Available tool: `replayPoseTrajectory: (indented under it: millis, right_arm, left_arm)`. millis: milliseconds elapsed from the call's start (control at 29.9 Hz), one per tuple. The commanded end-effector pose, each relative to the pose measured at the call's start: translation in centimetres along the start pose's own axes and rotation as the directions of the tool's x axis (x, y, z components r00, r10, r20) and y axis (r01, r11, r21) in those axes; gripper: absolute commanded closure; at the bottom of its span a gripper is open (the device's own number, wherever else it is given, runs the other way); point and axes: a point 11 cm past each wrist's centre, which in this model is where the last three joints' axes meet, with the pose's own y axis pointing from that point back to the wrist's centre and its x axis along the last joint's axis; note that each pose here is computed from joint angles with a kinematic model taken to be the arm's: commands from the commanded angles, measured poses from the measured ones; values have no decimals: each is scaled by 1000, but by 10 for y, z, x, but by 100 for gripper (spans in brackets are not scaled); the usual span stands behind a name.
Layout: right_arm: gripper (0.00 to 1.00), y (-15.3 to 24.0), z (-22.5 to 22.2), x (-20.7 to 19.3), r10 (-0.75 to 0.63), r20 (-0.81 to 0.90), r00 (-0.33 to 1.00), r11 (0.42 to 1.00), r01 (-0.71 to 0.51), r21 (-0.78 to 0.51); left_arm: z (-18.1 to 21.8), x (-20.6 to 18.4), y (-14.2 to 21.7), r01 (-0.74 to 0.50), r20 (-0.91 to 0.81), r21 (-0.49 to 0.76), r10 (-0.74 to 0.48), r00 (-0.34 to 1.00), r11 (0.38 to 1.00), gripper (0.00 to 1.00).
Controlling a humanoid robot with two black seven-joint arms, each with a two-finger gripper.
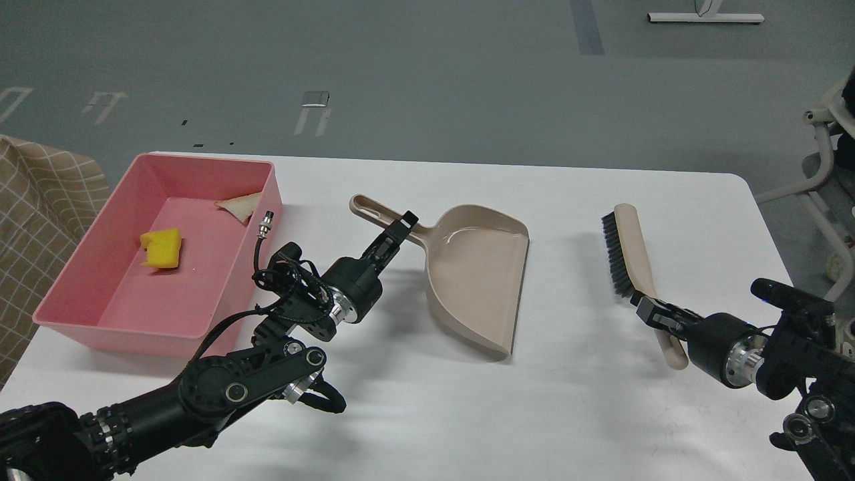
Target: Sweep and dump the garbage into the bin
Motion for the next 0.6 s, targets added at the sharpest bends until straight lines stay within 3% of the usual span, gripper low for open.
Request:
replayPoseTrajectory:
  millis: [0, 234, 435, 468, 501, 535, 568]
  right_arm:
    - [85, 0, 2, -4, -7, 4, 1000, 1000, 7, -5]
    - [79, -1, 5, -7, -14, 16, 1000, 1000, 14, -15]
    - [78, -2, 6, -8, -15, 20, 1000, 1000, 16, -17]
    - [77, -1, 7, -8, -16, 19, 1000, 1000, 16, -19]
    - [74, -2, 7, -8, -15, 22, 1000, 1000, 15, -18]
    - [74, -2, 7, -8, -14, 22, 1000, 1000, 15, -18]
    - [66, -2, 6, -7, -13, 23, 1000, 1000, 14, -16]
  left_arm:
    - [2, 0, -1, 0, 1, -5, 0, 1000, 1000, 80]
    - [0, -1, 0, 2, 0, -2, -2, 1000, 1000, 77]
    - [-3, -2, 2, 3, -4, 6, -3, 1000, 1000, 60]
    - [-3, -3, 3, 4, -3, 7, -4, 1000, 1000, 50]
    - [-3, -3, 3, 4, -3, 7, -4, 1000, 1000, 30]
    - [-3, -3, 3, 4, -3, 7, -4, 1000, 1000, 30]
    - [-3, -2, 2, 0, -4, 5, 0, 1000, 1000, 15]
